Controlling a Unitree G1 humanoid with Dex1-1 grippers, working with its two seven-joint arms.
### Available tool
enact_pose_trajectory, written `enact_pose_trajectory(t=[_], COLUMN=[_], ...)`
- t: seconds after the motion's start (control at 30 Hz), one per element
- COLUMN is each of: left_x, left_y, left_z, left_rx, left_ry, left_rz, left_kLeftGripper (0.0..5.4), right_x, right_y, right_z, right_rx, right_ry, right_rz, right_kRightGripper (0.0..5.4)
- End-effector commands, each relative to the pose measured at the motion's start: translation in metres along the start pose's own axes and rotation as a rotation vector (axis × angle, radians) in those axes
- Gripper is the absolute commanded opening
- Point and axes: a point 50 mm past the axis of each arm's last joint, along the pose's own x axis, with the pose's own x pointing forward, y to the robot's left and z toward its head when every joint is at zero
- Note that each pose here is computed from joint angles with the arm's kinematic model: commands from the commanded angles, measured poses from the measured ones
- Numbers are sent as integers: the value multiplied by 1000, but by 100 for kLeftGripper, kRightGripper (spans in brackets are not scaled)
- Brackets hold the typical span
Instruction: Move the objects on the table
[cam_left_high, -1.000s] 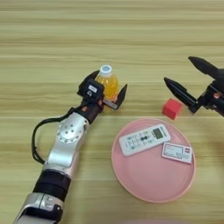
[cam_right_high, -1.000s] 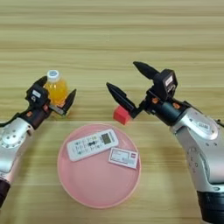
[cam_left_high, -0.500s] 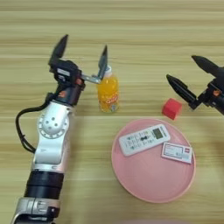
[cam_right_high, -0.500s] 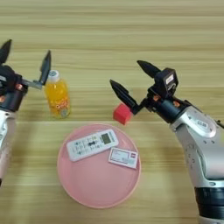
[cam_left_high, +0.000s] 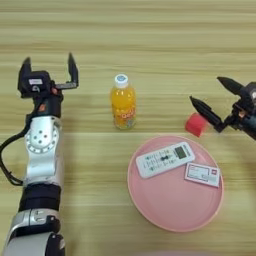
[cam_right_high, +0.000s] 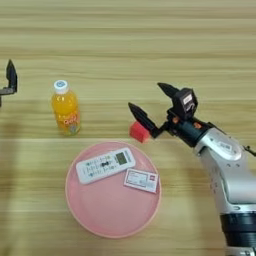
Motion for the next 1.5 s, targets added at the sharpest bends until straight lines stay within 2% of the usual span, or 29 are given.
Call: enact_pose_trajectory(t=[0.03, 0.27, 0.37, 0.53, 0.8, 1.4, 1.5], left_x=[5, 5, 6, 6, 7, 6, 6], left_y=[6, 6, 5, 5, 5, 3, 3], left_z=[-5, -12, -14, -14, -15, -14, -14], left_rx=[-4, -8, -22, -28, -32, -41, -43], left_ry=[14, 28, 39, 43, 42, 39, 39], left_rz=[27, 22, 21, 20, 17, 14, 15], left_kLeftGripper=[536, 536, 536, 536, 540, 540, 540], right_x=[1, 4, 5, 7, 11, 14, 13], right_y=[-5, -7, -9, -14, -18, -15, -15], right_z=[-12, -21, -24, -31, -42, -57, -61], right_rx=[-6, -15, 22, 8, 7, 14, 17], right_ry=[79, 149, 158, 210, 280, 359, 378], right_rz=[12, 62, 74, 73, 74, 121, 123], right_kRightGripper=[540, 540, 540, 540, 442, 232, 229])
